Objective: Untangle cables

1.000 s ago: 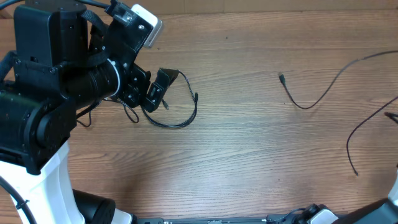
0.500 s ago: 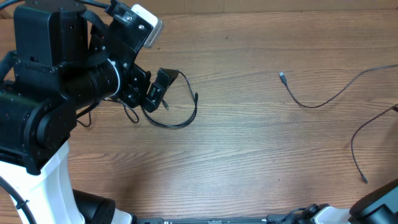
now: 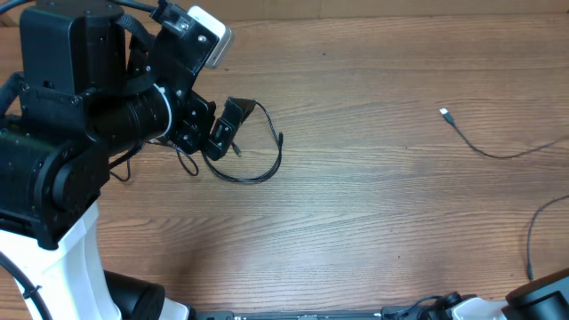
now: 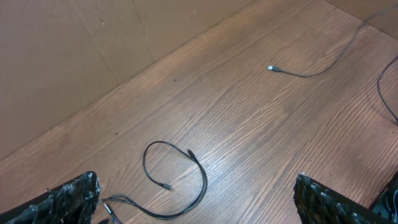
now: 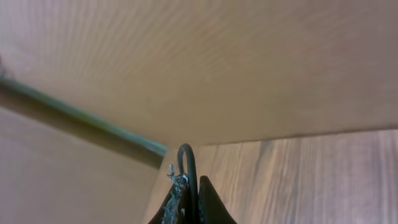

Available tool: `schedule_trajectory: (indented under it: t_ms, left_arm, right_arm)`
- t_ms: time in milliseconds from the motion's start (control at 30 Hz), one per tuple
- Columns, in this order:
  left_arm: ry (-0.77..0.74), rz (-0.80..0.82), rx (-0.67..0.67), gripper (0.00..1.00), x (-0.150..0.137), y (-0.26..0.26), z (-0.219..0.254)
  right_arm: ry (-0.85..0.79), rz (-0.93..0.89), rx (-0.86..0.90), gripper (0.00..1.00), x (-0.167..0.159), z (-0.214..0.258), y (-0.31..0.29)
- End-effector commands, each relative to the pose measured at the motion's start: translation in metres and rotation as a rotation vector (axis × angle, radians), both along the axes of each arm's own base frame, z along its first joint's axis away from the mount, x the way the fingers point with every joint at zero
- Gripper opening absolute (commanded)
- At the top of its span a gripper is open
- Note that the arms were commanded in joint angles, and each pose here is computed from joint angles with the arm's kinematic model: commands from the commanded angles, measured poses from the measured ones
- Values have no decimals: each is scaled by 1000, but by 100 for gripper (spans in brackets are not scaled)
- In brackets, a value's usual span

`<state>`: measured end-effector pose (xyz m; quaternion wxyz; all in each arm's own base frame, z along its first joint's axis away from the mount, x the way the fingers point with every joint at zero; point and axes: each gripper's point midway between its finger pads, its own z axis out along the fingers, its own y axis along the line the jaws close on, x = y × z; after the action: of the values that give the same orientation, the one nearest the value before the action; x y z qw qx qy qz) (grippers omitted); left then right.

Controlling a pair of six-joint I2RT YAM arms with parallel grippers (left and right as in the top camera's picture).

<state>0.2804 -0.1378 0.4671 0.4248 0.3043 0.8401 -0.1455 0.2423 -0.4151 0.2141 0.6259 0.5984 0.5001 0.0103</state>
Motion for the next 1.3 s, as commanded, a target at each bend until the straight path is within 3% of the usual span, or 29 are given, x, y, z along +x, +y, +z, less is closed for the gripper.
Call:
schedule_trajectory:
  t_ms: [0, 100, 133, 233, 333, 500, 800, 1033, 1267]
  left_arm:
    - [5, 11, -9, 100, 0, 0, 1]
    - [5, 11, -9, 99, 0, 0, 1]
    - [5, 11, -9, 100, 0, 0, 1]
    - [5, 11, -9, 99, 0, 0, 1]
    - [5, 11, -9, 100, 0, 0, 1]
    - [5, 11, -9, 100, 0, 0, 1]
    - [5, 11, -9, 100, 0, 0, 1]
    - [5, 11, -9, 100, 0, 0, 1]
    - [5, 11, -9, 99, 0, 0, 1]
  right_arm:
    - [5, -23, -10, 9, -5, 2, -5]
    - [5, -23, -10, 51, -4, 2, -4]
    - [8, -23, -4, 72, -5, 0, -4]
    - [16, -22, 16, 89, -5, -5, -3]
    - [28, -17, 43, 100, -5, -11, -1]
    - [6, 111, 67, 100, 11, -13, 15]
    - [-19, 651, 49, 100, 79, -8, 109]
    - [58, 984, 98, 100, 150, -30, 228]
    - [101, 1313, 114, 100, 189, -36, 371]
